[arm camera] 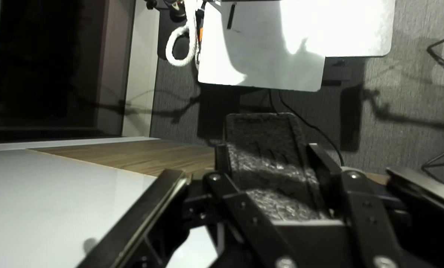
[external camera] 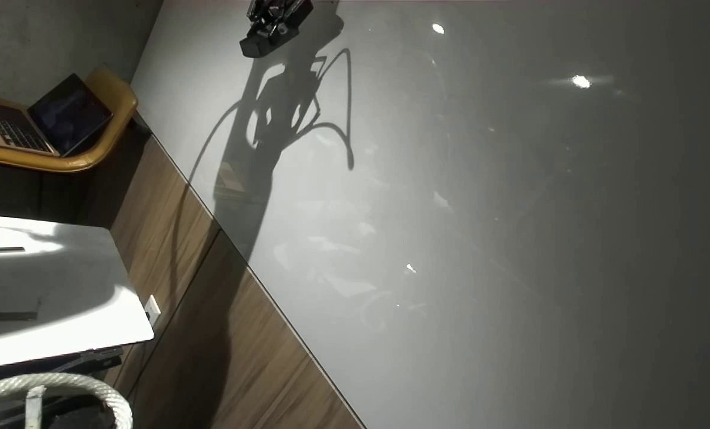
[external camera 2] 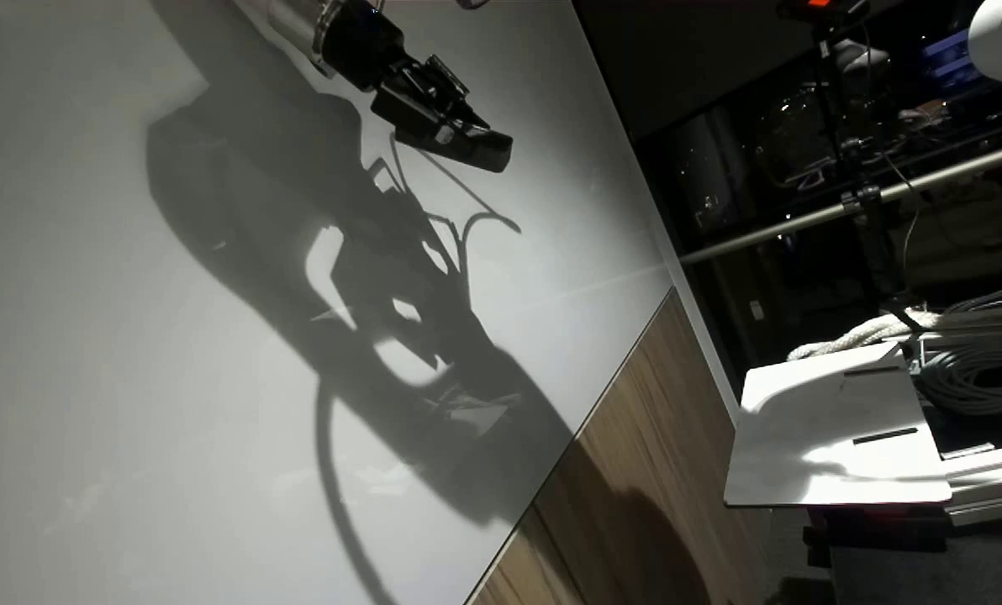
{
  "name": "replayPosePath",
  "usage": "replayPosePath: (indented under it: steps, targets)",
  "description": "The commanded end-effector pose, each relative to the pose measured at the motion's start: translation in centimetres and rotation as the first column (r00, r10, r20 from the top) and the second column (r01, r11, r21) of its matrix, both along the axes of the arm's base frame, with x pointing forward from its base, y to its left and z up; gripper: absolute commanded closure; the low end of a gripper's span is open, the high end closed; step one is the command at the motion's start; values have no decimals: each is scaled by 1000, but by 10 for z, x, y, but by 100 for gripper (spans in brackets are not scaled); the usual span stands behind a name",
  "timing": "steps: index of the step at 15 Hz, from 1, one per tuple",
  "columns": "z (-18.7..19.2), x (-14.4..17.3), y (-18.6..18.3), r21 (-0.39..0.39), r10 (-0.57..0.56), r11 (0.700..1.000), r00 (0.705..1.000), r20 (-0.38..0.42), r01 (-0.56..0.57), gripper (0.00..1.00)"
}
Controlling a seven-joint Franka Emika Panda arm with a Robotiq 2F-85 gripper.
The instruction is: Erase the drawings on the whiteboard
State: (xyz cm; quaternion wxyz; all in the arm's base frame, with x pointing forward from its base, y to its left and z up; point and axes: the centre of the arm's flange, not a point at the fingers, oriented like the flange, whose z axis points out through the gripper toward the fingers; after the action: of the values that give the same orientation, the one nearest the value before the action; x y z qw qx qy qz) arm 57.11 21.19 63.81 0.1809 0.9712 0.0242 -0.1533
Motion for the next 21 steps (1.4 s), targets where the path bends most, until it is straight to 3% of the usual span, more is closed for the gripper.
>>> replayPosePath:
  steps: [1, 17, 21]
  targets:
    - [-42, -61, -27, 10, -17, 1000, 998, -55, 18, 71]
    - [-101, -97, -69, 41, -125, 992, 987, 101, 121, 71]
    - [-131, -118, -93, 81, -193, 979, 978, 79, 186, 71]
